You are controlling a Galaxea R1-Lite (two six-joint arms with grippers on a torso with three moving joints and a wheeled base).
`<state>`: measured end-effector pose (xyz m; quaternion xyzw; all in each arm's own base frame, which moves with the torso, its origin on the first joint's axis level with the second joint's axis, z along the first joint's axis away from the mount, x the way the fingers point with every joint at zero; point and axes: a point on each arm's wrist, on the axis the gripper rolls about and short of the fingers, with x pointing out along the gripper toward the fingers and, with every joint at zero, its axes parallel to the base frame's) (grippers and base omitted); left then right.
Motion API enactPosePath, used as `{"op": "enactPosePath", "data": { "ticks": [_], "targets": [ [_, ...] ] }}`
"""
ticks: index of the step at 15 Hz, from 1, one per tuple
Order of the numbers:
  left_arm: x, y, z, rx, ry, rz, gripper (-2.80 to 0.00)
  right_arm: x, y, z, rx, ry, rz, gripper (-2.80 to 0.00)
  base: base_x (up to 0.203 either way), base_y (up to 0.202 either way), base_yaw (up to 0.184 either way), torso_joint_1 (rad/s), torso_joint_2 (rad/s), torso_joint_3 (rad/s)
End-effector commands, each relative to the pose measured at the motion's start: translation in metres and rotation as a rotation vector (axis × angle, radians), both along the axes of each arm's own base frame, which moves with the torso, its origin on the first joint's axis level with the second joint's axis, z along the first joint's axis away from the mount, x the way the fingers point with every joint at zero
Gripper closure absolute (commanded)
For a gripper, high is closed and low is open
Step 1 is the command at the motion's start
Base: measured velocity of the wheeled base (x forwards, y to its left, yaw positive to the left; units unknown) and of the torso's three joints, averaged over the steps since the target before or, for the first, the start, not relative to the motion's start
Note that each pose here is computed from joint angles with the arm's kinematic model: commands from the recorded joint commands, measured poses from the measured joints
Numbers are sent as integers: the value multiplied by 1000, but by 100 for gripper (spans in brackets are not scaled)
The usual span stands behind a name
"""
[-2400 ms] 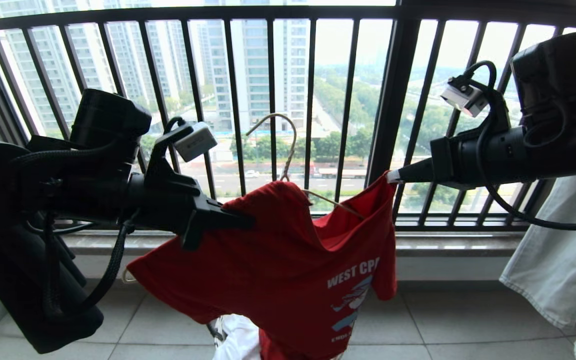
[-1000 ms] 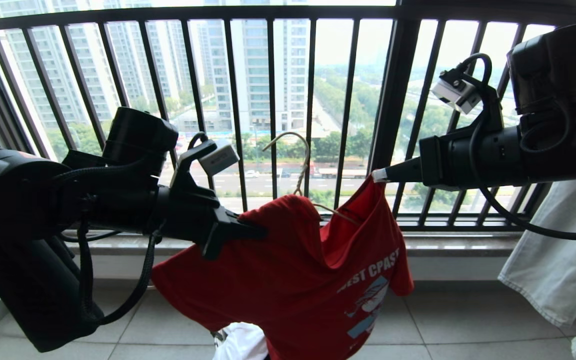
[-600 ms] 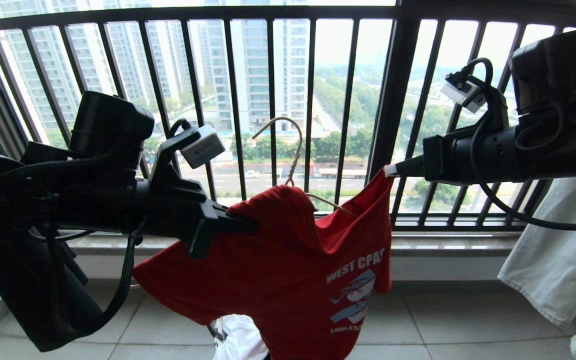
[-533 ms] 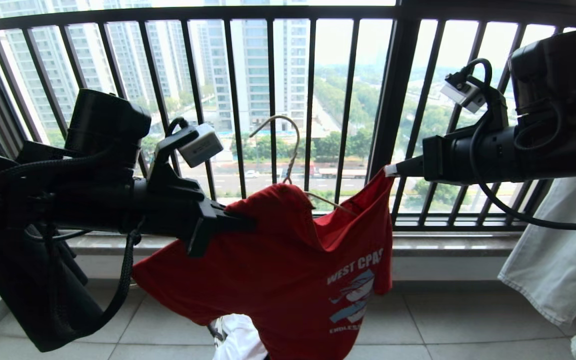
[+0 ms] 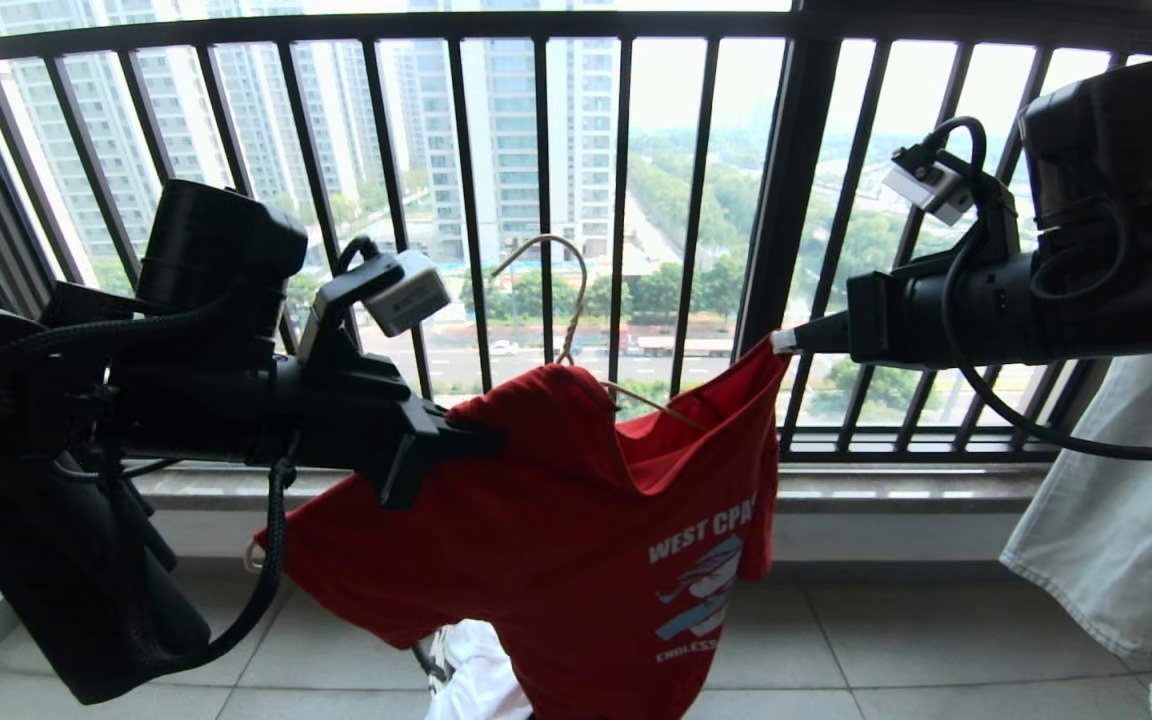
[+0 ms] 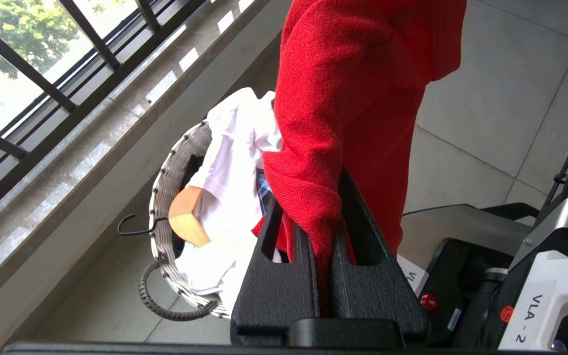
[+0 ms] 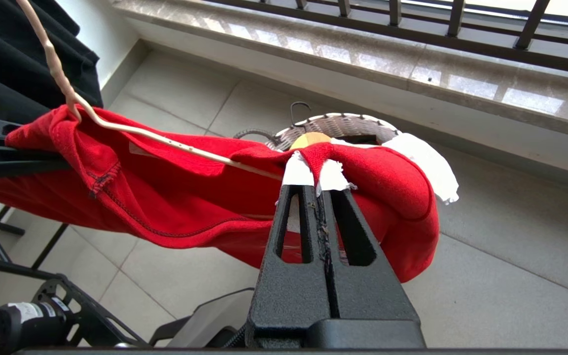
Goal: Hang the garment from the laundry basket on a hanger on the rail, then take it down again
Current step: Hang the clothes on the clothes rack
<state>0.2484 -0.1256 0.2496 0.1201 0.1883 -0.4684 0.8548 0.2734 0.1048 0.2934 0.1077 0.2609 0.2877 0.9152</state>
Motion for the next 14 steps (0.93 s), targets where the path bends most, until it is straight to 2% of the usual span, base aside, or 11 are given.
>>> {"op": "enactPosePath", "data": {
  "ticks": [1,5,14],
  "targets": [
    [8,-9,-11,12,25,-20,0,-2,5,0,4,6,18,0,0,0,0,0,0,0],
    [15,-13,-15,0,-4,-3,0,-6,12,0,19,23,37,0,0,0,0,0,0,0],
    [8,-31,-27,10,37,-67,0,-15,24,0,35,39,86,0,0,0,0,0,0,0]
  ]
}}
